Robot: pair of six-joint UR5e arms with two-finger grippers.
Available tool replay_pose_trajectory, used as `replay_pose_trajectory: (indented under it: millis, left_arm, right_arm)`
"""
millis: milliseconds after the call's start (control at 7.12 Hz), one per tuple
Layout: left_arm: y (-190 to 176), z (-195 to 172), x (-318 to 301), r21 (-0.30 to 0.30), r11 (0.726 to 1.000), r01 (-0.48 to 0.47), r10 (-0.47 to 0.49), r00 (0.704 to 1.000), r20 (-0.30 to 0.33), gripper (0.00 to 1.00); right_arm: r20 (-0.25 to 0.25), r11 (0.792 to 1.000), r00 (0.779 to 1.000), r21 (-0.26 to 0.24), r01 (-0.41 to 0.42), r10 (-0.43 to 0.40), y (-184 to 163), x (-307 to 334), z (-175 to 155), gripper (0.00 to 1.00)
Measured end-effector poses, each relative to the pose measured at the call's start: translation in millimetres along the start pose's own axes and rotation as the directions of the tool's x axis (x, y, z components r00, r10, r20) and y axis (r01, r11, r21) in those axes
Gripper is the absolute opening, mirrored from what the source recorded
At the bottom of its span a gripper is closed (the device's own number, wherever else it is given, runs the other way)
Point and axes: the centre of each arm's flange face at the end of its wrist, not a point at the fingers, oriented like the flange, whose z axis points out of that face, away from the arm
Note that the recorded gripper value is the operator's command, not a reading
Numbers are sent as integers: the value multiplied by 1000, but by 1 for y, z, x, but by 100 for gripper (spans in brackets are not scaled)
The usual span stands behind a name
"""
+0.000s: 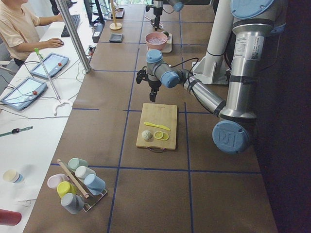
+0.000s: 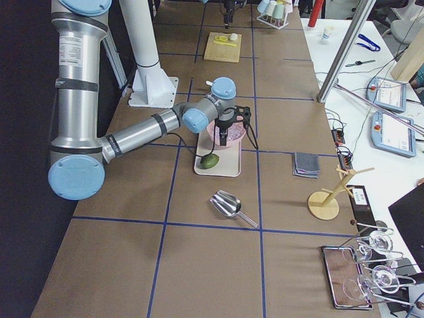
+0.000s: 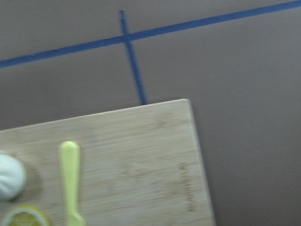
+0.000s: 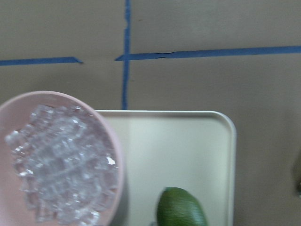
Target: Put spoon and ice into bowl
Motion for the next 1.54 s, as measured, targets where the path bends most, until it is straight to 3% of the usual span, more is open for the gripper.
replay_pose_trajectory:
  millis: [281, 702, 982, 1263, 1544]
  left_arm:
    - [8, -13, -84, -14, 999, -52, 53, 998, 34, 96]
    - [17, -42, -206, 25, 1000, -9, 9, 1000, -15, 99]
    - [31, -40, -254, 19, 999, 45, -45, 999, -11, 100]
    - [41, -29, -270, -30, 985, 170, -171, 985, -9, 100]
    - [37, -25, -272, -48, 982, 184, -185, 983, -16, 100]
  right_arm:
    - [-67, 993, 991, 9, 115, -114, 5, 122, -16, 100]
    - [-119, 978, 971, 0, 208, -207, 11, 245, -27, 100]
    - [-104, 976, 970, -18, 219, -219, 19, 273, -40, 100]
    - [-86, 974, 970, -56, 221, -225, 24, 282, -43, 100]
    - [-81, 973, 972, -91, 212, -219, 9, 277, -53, 100]
